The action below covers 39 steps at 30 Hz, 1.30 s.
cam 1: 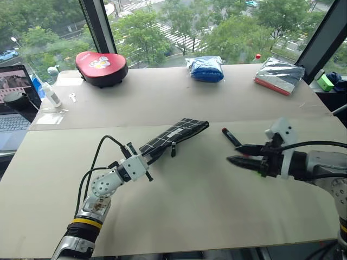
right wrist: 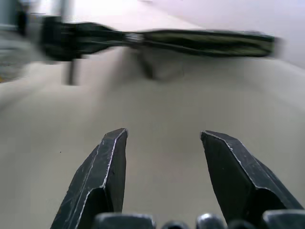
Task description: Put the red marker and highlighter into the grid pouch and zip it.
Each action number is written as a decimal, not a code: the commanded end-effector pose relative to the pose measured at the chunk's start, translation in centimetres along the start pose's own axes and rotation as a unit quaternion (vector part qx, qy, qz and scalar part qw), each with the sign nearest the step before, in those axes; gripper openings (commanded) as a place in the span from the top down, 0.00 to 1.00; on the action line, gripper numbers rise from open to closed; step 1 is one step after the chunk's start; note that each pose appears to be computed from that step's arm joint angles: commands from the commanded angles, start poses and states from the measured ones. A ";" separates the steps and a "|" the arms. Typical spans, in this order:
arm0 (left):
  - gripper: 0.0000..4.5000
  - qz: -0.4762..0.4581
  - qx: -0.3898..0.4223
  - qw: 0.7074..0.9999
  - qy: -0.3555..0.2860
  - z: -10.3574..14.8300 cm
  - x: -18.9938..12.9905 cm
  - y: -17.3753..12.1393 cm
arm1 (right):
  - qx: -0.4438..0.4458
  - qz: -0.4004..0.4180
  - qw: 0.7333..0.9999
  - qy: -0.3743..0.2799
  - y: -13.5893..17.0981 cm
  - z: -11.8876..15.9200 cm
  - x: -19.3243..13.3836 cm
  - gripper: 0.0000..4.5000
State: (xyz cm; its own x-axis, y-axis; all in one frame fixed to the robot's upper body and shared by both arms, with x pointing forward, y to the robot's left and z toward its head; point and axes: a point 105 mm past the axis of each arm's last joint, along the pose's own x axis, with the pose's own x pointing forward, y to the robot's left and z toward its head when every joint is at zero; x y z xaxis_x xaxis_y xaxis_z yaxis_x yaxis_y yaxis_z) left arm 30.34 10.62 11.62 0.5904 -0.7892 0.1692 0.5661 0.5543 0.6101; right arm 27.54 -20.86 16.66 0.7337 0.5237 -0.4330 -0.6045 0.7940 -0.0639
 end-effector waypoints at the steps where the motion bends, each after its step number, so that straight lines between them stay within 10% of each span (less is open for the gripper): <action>1: 1.00 0.002 0.006 1.000 -0.016 0.7 0.5 0.1 | -0.046 -0.070 0.997 -0.006 -0.9 -0.8 -1.1 0.39; 39: 1.00 0.014 0.008 1.000 -0.009 0.4 0.4 0.9 | -0.017 -0.160 0.986 0.037 -6.8 -7.0 1.6 0.39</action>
State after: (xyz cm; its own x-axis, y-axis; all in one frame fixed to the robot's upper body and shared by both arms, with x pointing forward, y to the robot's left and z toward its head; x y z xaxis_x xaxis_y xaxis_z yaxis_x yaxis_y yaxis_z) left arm 30.92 10.37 11.33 0.5965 -0.7858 0.1632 0.5727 0.5592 0.5994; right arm 30.58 -27.20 9.80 0.8572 0.2377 -0.4568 -0.3626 0.9085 -0.2077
